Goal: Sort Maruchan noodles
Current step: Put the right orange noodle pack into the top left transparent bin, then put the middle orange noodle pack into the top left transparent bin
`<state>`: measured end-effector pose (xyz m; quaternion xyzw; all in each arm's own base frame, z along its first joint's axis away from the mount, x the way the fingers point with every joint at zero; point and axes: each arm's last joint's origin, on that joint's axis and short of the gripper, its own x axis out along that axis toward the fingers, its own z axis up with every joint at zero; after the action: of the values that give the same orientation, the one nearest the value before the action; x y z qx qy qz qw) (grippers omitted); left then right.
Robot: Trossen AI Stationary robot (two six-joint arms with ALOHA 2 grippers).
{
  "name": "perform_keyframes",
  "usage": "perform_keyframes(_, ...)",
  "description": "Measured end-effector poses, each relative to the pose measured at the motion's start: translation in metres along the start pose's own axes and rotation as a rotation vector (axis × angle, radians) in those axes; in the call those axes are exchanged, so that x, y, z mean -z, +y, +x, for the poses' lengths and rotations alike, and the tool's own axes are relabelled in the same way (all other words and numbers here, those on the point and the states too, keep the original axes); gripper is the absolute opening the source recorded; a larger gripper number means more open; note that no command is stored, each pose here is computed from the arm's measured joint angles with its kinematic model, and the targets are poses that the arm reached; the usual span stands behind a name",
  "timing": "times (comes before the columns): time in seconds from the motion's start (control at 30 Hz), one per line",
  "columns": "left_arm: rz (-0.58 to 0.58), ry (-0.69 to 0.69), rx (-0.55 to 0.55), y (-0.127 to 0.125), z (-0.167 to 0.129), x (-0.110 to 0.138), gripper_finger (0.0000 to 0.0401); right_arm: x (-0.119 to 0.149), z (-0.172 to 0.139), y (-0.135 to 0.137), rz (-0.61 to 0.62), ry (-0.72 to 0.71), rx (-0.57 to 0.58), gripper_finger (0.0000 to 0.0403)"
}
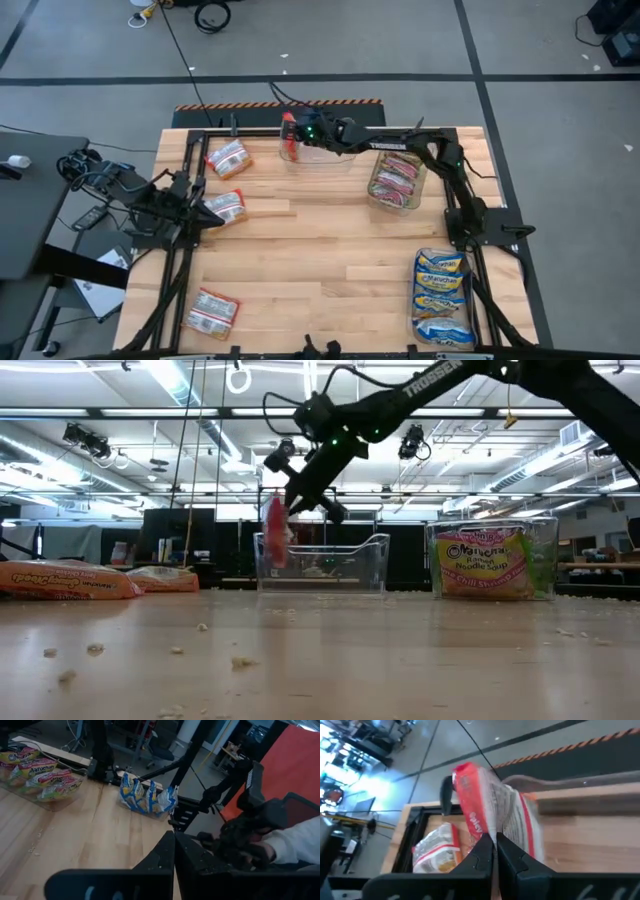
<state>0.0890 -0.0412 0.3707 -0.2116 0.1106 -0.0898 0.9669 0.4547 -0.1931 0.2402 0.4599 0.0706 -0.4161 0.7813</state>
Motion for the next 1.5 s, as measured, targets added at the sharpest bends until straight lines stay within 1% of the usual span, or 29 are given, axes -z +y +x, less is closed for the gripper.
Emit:
perform_keyframes(0.07, -0.001, -0.001, 0.001, 0.0, 0.0, 0.0, 0.0007, 0.005, 0.007, -0.003, 0.028, -0.002, 0.002, 0.001)
perform_keyframes(0.2, -0.001, -0.002, 0.002, 0.0, 0.0, 0.0, 0.0007, 0.016, 0.019, -0.013, 0.023, 0.011, 0.052, 0.0011)
perform_keyframes(0.37, -0.009, -0.004, 0.003, 0.0, 0.0, -0.001, 0.0007, 0.024, 0.032, -0.018, 0.036, 0.029, 0.019, 0.0035)
perform_keyframes(0.43, -0.008, 0.0, 0.001, 0.0, 0.0, 0.0, 0.0007, 0.026, 0.033, -0.02, 0.042, 0.037, 0.037, 0.0039)
perform_keyframes(0.53, -0.009, -0.001, 0.002, 0.0, 0.0, 0.0, 0.0007, 0.026, 0.032, -0.019, 0.023, 0.0, 0.051, 0.0042)
perform_keyframes(0.7, -0.009, -0.002, 0.003, 0.0, 0.0, 0.0, 0.0007, 0.024, 0.029, -0.016, 0.005, -0.01, 0.039, 0.0062)
perform_keyframes(0.8, 0.003, 0.003, 0.001, 0.0, 0.0, 0.0, 0.0007, 0.024, 0.029, -0.016, -0.045, 0.008, 0.024, 0.0083)
perform_keyframes(0.9, 0.0, 0.029, -0.013, 0.002, -0.001, 0.003, 0.0007, 0.021, 0.024, -0.006, -0.137, 0.024, -0.012, 0.0102)
perform_keyframes(0.97, -0.02, 0.054, -0.028, 0.003, -0.001, 0.005, 0.0007, 0.018, 0.014, 0.01, -0.234, 0.007, -0.056, 0.011)
perform_keyframes(1.03, -0.041, 0.103, -0.057, 0.006, -0.002, 0.01, 0.0007, 0.017, -0.004, 0.029, -0.344, -0.016, -0.094, 0.0113)
perform_keyframes(1.1, -0.073, 0.163, -0.113, 0.011, -0.004, 0.017, 0.0007, 0.018, -0.025, 0.048, -0.454, -0.057, -0.106, 0.0113)
perform_keyframes(1.17, -0.109, 0.236, -0.22, 0.018, -0.007, 0.026, 0.0009, 0.023, -0.048, 0.066, -0.55, -0.095, -0.116, 0.0114)
perform_keyframes(1.23, -0.142, 0.295, -0.378, 0.028, -0.012, 0.037, 0.0017, 0.031, -0.074, 0.082, -0.617, -0.12, -0.145, 0.0114)
perform_keyframes(1.3, -0.193, 0.328, -0.549, 0.039, -0.017, 0.049, 0.0032, 0.041, -0.102, 0.098, -0.648, -0.135, -0.197, 0.0114)
perform_keyframes(1.37, -0.282, 0.324, -0.69, 0.048, -0.019, 0.059, 0.005, 0.056, -0.128, 0.111, -0.679, -0.13, -0.242, 0.0114)
perform_keyframes(1.4, -0.344, 0.302, -0.746, 0.052, -0.019, 0.064, 0.0059, 0.064, -0.141, 0.116, -0.693, -0.125, -0.257, 0.0114)
perform_keyframes(1.43, -0.401, 0.283, -0.796, 0.056, -0.017, 0.069, 0.0066, 0.073, -0.151, 0.119, -0.714, -0.118, -0.259, 0.0114)
perform_keyframes(1.5, -0.454, 0.279, -0.865, 0.062, -0.01, 0.079, 0.0077, 0.091, -0.171, 0.125, -0.76, -0.12, -0.272, 0.0114)
